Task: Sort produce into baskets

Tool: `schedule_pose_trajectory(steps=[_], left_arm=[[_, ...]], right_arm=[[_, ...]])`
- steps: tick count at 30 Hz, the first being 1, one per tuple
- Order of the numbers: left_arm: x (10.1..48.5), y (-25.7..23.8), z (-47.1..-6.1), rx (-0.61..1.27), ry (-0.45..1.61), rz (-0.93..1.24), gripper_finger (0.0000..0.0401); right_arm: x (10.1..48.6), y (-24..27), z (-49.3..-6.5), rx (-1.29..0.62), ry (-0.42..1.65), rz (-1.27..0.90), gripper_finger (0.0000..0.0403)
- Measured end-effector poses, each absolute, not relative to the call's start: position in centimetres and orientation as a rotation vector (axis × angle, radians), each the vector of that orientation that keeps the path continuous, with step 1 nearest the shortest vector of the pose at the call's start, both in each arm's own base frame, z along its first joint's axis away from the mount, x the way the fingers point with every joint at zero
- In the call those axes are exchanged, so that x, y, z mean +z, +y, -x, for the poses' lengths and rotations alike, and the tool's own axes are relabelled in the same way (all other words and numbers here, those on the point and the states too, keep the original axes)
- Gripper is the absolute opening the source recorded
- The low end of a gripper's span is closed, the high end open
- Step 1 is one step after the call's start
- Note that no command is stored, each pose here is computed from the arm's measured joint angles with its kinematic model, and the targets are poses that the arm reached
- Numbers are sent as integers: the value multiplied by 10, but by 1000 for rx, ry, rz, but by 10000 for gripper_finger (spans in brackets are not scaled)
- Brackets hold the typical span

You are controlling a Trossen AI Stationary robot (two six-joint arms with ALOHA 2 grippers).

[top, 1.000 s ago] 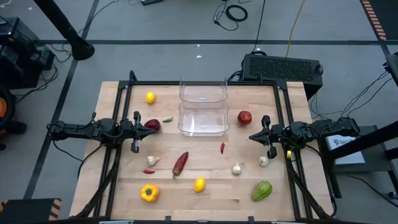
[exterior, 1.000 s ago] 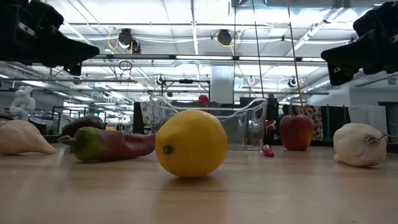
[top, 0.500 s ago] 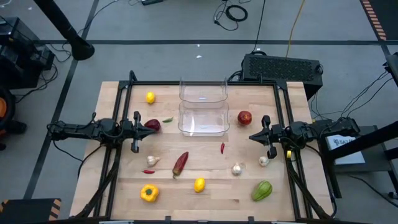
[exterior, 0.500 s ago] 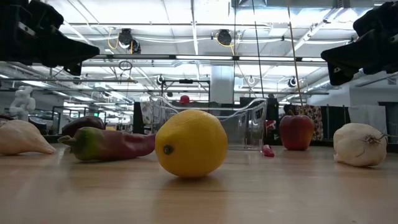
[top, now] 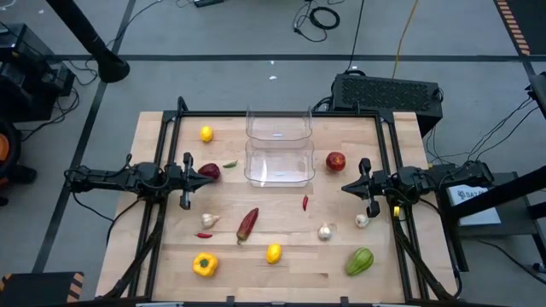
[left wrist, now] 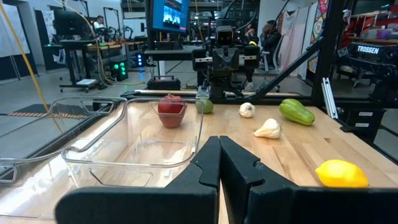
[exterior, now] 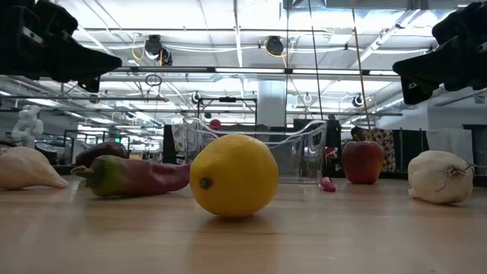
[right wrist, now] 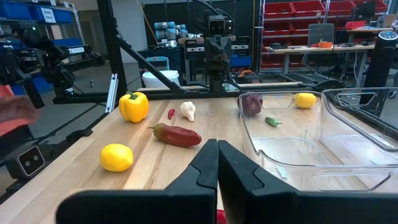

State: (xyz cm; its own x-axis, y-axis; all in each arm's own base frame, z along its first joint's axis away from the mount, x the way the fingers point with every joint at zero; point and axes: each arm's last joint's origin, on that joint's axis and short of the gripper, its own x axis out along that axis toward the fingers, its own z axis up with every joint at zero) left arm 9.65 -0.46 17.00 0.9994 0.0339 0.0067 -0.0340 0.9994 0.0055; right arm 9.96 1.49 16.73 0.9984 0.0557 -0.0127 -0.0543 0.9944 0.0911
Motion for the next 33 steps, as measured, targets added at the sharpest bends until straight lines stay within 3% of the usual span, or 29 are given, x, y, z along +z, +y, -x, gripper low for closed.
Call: schedule_pose_trajectory(steps=[24,33], left_arm=[[170,-5,-97,37,-10,-5,6],[195,1,-91,212,-125,52,6]], right_arm=[[167,15,-100,55,16,-91,0],[167,15,-100,55,15,-65,0]])
